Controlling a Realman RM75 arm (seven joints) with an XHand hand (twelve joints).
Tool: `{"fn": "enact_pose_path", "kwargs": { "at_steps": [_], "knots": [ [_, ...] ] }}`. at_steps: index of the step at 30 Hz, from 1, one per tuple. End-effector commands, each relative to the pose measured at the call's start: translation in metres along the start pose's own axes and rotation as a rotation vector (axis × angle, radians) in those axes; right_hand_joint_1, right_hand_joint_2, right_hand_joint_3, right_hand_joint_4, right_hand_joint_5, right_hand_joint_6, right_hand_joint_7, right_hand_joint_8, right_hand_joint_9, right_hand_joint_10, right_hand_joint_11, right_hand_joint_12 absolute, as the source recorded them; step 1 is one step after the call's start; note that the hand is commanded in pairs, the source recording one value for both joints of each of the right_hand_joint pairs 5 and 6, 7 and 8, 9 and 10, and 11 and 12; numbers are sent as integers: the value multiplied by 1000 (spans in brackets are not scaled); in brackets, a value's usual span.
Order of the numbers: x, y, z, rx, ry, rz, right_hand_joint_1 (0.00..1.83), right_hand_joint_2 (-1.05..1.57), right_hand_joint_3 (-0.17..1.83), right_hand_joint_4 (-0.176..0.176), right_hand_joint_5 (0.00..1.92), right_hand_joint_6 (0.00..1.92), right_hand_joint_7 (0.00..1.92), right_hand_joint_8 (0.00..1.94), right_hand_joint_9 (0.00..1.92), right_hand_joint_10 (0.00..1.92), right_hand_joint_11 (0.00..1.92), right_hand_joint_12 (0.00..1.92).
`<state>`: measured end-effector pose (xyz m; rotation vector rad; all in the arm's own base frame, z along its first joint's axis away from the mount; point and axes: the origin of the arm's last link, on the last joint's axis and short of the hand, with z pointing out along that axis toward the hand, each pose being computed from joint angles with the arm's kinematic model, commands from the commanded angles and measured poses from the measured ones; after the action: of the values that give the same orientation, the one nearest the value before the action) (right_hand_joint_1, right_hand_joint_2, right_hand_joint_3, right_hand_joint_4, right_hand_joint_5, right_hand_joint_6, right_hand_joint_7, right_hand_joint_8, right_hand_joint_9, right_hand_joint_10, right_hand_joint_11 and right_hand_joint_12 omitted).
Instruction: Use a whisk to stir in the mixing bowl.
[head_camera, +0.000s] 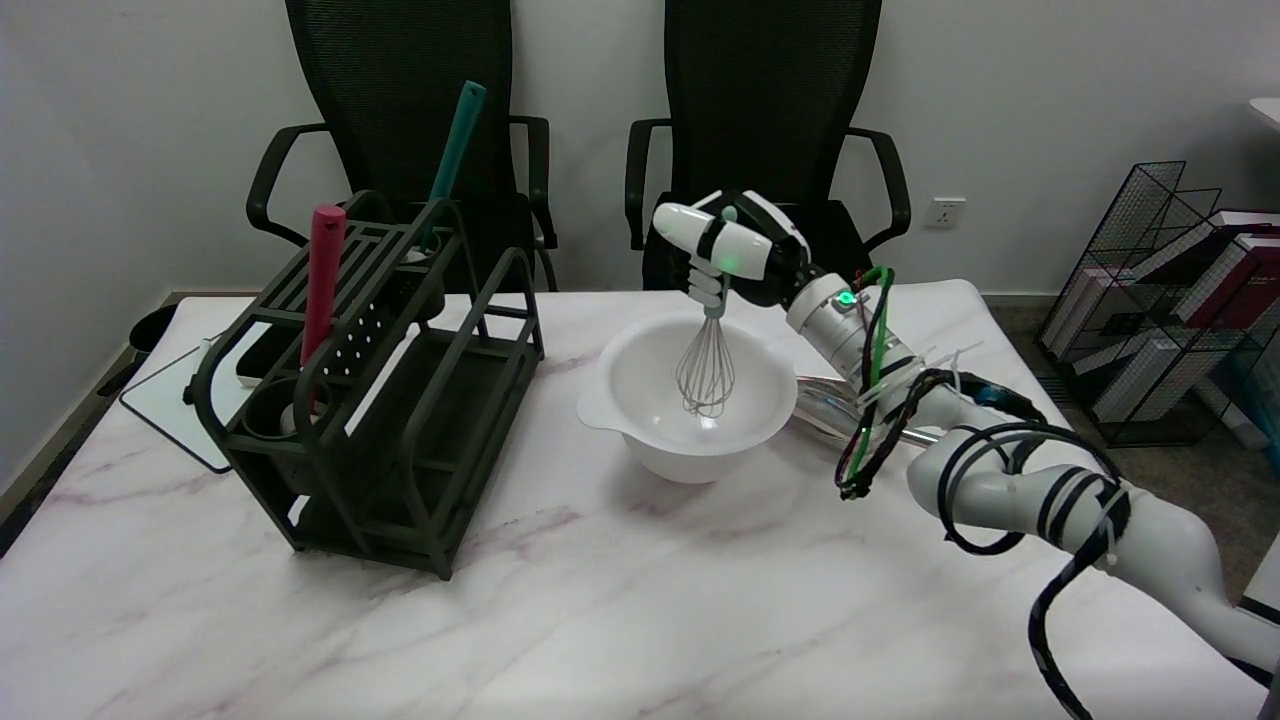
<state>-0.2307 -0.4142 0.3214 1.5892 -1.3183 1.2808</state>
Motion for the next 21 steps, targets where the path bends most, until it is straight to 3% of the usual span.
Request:
{"fn": "enact_pose_path", "kwargs": {
  "at_steps": [1,11,21],
  "knots": [
    [3,-11,-50,-50,35,39,1164,1383,455,0,1920,1920,1920,1920,1920,1920,1920,1920],
    [-20,-6,-64,-84,-2,98,1148,1417,433,0,1920,1920,1920,1920,1920,1920,1920,1920],
    [-28,-6,-29,-79,-67,49,1148,1418,415,0,1920,1920,1920,1920,1920,1920,1920,1920]
  ]
}}
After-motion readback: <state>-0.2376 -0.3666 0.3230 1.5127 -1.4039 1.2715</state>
